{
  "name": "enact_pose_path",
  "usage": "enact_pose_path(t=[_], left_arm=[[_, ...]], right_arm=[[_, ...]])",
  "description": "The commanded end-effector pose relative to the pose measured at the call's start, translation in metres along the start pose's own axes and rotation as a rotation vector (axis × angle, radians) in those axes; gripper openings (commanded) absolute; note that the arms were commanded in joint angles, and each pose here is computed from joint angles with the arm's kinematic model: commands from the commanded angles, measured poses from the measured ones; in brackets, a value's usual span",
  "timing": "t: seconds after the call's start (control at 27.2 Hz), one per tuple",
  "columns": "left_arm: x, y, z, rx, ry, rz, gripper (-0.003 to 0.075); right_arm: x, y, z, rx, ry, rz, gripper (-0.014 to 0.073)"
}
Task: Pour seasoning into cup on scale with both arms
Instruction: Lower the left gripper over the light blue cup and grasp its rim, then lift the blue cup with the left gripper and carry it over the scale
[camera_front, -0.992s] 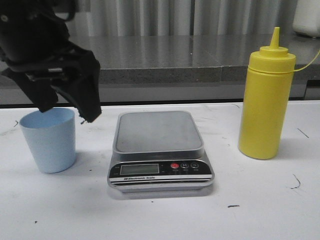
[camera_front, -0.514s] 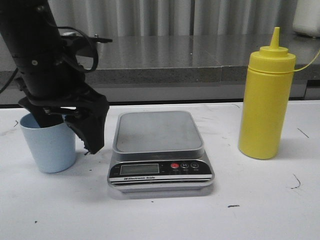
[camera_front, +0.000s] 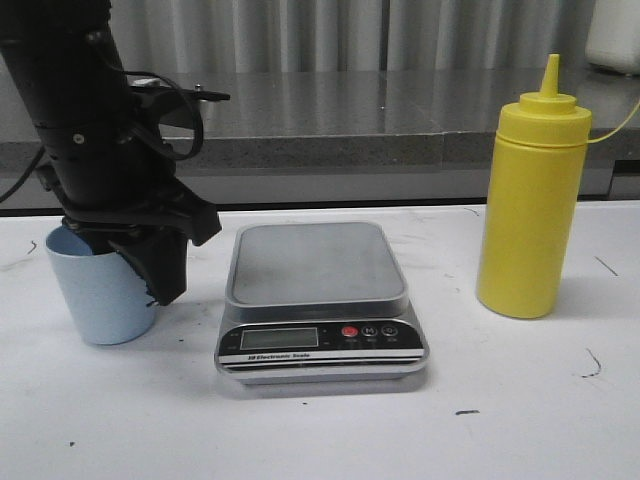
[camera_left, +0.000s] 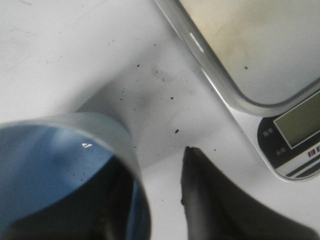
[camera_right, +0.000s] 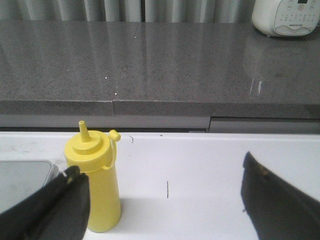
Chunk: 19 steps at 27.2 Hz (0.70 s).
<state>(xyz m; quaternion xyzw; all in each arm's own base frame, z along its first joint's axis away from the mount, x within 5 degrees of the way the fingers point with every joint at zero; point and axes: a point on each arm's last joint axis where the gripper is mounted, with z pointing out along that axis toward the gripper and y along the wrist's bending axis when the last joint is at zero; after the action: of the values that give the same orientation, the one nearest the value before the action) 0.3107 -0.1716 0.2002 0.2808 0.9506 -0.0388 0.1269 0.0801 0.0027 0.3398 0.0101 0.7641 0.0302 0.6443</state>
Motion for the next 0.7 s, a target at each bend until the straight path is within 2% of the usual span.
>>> enact_pose_path(t=[0.0, 0.26, 0.4, 0.66], left_arm=[[-0.009, -0.002, -0.021, -0.007, -0.086, 0.003, -0.0021], [-0.014, 0.0, -0.029, -0.021, -0.084, 0.017, -0.002], [-0.026, -0.001, -0.054, -0.017, -0.059, 0.019, -0.002], [-0.05, -0.016, -0.095, -0.004, -0.133, 0.057, -0.002]], right_arm=[[-0.018, 0.0, -0.002, 0.002, -0.101, -0.007, 0.0631], [-0.018, 0.0, -0.002, 0.002, -0.101, -0.007, 0.0631], [-0.018, 0.0, -0.002, 0.002, -0.101, -0.007, 0.0631], [-0.018, 0.0, -0.002, 0.002, -0.101, -0.007, 0.0631]])
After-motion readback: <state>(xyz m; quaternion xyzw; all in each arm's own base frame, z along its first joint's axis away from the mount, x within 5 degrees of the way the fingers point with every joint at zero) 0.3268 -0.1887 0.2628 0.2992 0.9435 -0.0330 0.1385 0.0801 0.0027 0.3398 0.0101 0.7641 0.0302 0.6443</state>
